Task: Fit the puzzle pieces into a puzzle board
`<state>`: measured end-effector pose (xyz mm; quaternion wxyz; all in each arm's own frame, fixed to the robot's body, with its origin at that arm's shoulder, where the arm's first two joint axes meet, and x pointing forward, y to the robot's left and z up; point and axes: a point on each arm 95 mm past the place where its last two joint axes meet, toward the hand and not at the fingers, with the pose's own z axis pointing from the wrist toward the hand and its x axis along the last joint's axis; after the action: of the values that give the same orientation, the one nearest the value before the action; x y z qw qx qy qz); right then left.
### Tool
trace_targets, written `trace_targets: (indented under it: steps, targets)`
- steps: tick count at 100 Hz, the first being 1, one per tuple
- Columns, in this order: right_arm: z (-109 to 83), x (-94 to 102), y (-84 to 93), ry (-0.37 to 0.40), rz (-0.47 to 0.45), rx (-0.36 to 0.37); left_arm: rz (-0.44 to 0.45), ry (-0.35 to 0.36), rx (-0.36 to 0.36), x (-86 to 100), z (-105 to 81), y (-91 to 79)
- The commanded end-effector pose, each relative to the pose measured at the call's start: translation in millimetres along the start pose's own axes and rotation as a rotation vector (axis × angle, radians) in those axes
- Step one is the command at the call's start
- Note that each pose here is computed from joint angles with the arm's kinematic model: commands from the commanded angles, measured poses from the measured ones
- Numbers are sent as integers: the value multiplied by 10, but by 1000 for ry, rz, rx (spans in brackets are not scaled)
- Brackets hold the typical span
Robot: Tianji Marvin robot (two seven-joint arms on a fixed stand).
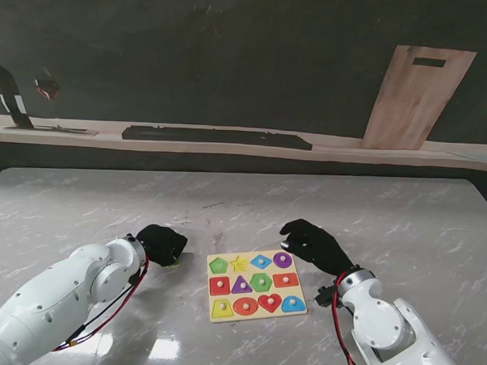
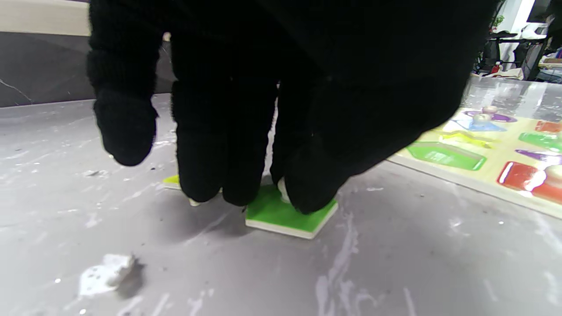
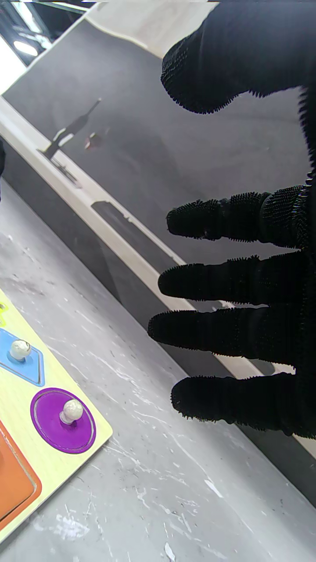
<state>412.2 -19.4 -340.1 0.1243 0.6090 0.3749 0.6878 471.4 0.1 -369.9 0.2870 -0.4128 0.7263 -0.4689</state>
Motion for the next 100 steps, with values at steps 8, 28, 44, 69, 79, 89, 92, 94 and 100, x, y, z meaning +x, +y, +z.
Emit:
trace_targets:
  steps: [8, 28, 44, 69, 79, 89, 92, 94, 100]
  targets:
    - [-6, 5, -36, 0, 4, 5, -10, -4, 27, 85, -17, -20]
    - [-4, 4, -35, -1, 6, 4, -20, 17, 47, 127, -11, -73]
    - [-4, 3, -35, -1, 6, 4, -46, 39, 65, 177, 26, -123]
    - [-4, 1, -37, 0, 8, 6, -67, 57, 95, 288, 107, -221]
    - [-6, 3, -40, 1, 9, 7, -77, 64, 96, 346, 147, -257]
    - [-4, 0, -45, -1, 9, 11, -91, 71, 82, 407, 193, -290]
    - [-3, -1, -46, -2, 10, 11, -94, 78, 78, 425, 209, -297]
    - [-3, -1, -47, -2, 10, 12, -97, 82, 74, 437, 219, -301]
    - [-3, -1, -48, -3, 11, 12, -102, 90, 61, 481, 252, -304]
